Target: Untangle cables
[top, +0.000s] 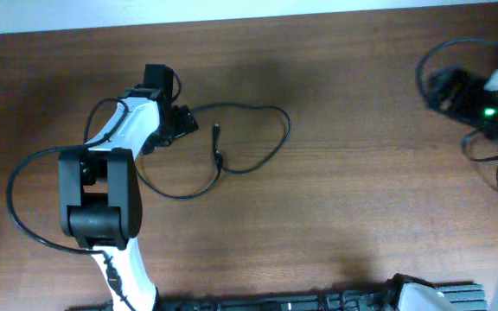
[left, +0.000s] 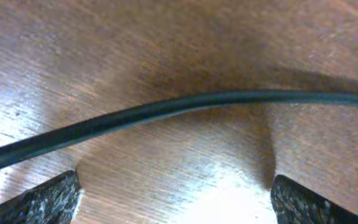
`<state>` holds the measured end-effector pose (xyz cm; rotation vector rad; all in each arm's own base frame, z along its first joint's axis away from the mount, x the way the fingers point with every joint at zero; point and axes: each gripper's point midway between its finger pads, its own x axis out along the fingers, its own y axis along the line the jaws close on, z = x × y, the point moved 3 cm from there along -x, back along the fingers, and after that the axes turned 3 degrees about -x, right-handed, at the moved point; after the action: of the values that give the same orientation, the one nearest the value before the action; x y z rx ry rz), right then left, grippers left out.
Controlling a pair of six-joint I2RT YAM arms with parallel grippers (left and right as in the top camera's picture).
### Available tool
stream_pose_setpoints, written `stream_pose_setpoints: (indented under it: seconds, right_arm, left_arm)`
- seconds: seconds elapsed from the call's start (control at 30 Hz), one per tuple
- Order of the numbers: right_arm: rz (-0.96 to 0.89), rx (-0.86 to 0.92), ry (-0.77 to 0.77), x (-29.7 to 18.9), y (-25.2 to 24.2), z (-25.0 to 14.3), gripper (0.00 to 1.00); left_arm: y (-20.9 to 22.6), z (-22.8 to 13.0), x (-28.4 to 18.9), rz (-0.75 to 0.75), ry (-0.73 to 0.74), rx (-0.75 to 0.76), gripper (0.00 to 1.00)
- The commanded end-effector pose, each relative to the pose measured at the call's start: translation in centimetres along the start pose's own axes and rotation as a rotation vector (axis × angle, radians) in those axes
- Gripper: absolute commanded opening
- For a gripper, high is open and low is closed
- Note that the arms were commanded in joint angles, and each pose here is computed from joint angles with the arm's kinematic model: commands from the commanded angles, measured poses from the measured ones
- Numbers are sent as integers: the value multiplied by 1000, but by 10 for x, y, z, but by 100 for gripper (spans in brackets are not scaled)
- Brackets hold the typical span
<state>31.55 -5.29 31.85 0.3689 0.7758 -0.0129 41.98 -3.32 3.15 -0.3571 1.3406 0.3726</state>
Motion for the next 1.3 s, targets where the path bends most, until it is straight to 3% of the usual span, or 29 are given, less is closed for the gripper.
stream_pose_setpoints:
  seconds: [0.0,0.1,0.2,0.23,0.33,0.37,0.43,0.5,0.57,0.7,0.73,0.77,0.83,0.9,1.07,1.17,1.2,1.23,1.27]
  right_arm:
    - [187,-67,248,42,60,-44,99]
    - [277,-216,541,111,124,-111,99]
    - [328,-403,824,170,186,-216,99]
    - [352,-438,833,179,206,-236,99]
    - [539,-566,673,206,292,-280,99]
    - [490,-582,609,217,302,-288,99]
    - [243,-652,466,236,292,-292,87]
    - [175,-647,411,238,292,-291,73]
    - [106,-652,330,244,287,-278,68]
    - [122,-659,410,255,282,-301,65]
    - [123,-660,427,258,280,-306,60]
    - [127,-659,420,259,281,-306,52]
    - [135,-655,408,260,283,-304,24]
    - [141,-663,395,260,287,-299,4]
    - [276,-870,184,240,341,-224,4]
    - [202,-848,165,269,316,-206,4]
    - [164,-837,211,283,297,-208,63]
    - [156,-832,253,284,288,-211,86]
    - [153,-834,277,283,284,-213,99]
  left_arm:
    - [9,29,-71,-100,-111,-43,99]
    - [29,45,-192,-207,-386,-43,99]
    - [97,27,-284,8,-652,-143,99]
    - [111,16,-305,28,-698,-164,99]
    - [129,-12,-358,-55,-832,-220,99]
    - [139,-23,-370,-46,-861,-235,99]
    - [157,-40,-371,31,-845,-246,99]
    - [163,-46,-366,71,-816,-240,99]
    - [163,-47,-366,72,-814,-239,99]
    - [163,-47,-366,73,-813,-239,99]
    - [163,-47,-366,73,-812,-238,98]
    - [163,-48,-365,76,-808,-236,99]
    - [166,-54,-359,99,-771,-223,99]
    - [168,-58,-356,113,-747,-215,99]
    - [168,-59,-356,115,-744,-214,99]
    - [168,-59,-356,115,-743,-214,99]
    - [168,-59,-356,115,-744,-214,99]
    - [168,-59,-356,115,-743,-214,99]
    - [168,-59,-356,115,-743,-214,99]
